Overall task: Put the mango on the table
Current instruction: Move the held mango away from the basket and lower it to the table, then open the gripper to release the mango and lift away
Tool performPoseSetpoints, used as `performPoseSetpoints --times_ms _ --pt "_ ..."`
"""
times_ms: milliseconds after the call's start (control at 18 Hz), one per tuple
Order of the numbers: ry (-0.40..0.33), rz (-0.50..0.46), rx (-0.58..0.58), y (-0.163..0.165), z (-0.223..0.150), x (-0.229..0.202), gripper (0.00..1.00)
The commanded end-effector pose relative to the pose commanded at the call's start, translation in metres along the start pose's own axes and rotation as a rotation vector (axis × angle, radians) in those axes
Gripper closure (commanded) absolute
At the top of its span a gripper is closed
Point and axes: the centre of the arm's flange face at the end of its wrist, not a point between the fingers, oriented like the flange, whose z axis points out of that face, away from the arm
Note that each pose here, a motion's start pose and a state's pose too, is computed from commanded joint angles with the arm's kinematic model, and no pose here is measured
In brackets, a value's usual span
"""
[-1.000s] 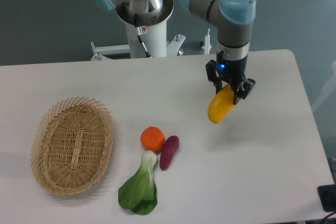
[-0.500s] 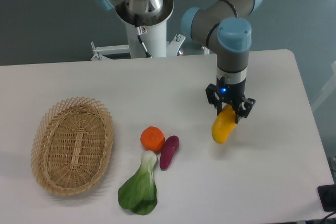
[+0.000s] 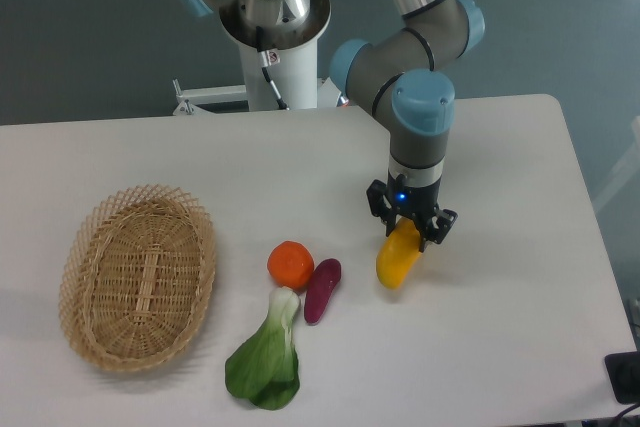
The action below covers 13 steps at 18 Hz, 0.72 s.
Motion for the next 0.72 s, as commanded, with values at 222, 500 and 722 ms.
performPoseSetpoints --times_ms 222,500,722 --pt "0.004 0.010 -0.001 -0.005 0.003 0.003 0.35" --pt "-0.008 0.013 -0.003 -0.006 -0.001 -0.001 0.01" --pt "-0.034 0.013 0.008 -0.010 -0.014 -0.008 0.00"
